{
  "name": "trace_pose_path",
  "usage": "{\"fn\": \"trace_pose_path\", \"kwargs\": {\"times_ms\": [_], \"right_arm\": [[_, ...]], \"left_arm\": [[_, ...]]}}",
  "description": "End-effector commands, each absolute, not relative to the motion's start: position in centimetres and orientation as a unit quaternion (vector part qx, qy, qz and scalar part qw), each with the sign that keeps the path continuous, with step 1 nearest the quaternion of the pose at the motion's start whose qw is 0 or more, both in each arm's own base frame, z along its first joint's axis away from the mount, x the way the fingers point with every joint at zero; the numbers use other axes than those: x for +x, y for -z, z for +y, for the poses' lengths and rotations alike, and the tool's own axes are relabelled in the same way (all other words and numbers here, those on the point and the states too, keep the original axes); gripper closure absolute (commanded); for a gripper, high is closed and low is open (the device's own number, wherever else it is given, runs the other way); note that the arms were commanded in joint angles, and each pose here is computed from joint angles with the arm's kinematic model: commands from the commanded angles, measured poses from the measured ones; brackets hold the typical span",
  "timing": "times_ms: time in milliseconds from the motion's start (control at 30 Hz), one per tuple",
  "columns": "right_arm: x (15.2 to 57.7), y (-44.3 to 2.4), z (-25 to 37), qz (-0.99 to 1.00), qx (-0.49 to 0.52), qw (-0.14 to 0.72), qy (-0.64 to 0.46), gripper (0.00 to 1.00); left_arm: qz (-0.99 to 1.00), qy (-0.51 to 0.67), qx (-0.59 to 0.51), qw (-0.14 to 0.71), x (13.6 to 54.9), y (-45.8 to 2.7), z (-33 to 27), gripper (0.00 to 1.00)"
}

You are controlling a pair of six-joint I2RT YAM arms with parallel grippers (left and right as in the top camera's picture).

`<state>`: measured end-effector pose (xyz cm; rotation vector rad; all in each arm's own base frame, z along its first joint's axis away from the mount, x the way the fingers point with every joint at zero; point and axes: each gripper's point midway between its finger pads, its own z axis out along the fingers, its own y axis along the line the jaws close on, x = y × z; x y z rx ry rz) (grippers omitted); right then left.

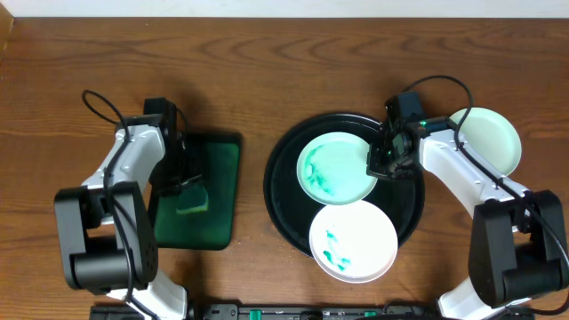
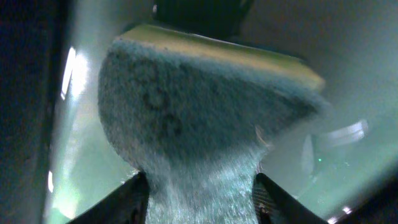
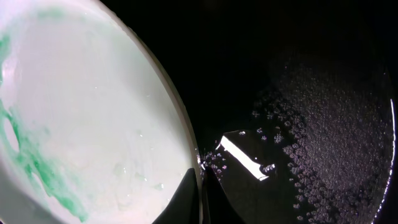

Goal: Clean dirty plates on tray and stack at the side
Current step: 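Grasp the sponge with the left gripper and dip it in the water tray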

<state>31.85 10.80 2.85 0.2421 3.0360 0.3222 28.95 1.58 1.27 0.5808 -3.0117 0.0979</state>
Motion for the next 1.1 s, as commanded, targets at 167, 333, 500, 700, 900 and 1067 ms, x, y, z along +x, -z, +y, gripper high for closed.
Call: {"fn": "trace_pose_path", "kwargs": {"times_ms": [167,333,500,700,900,1067], "right_arm": [[32.2,-3.1,10.9,0.991,0.070,0.044,-0.101,0.99],[32.0,-3.0,10.9,0.992,0.070,0.040,-0.100,0.99],[32.0,-3.0,10.9,0.992,0.070,0.040,-0.100,0.99],[32.0,-3.0,10.9,0.992,0.070,0.040,-0.100,0.99],[32.0,-3.0,10.9,0.992,0.069,0.040,-0.100,0.99],[32.0,-3.1,10.9,0.991,0.069,0.040,-0.103,0.99]], "left_arm": [[-0.980,-0.032,0.193,0.039,28.8,-1.1,1.6,0.92],[-0.979,-0.033,0.198,0.030,29.0,-1.6,1.6,0.93],[-0.981,-0.039,0.187,-0.045,30.2,-5.9,0.9,0.93],[-0.970,-0.024,0.163,-0.177,30.4,-13.5,0.6,0.93],[-0.952,0.021,0.152,-0.266,28.9,-18.6,1.4,0.92],[-0.930,0.032,0.131,-0.341,28.2,-21.8,1.0,0.92]]}}
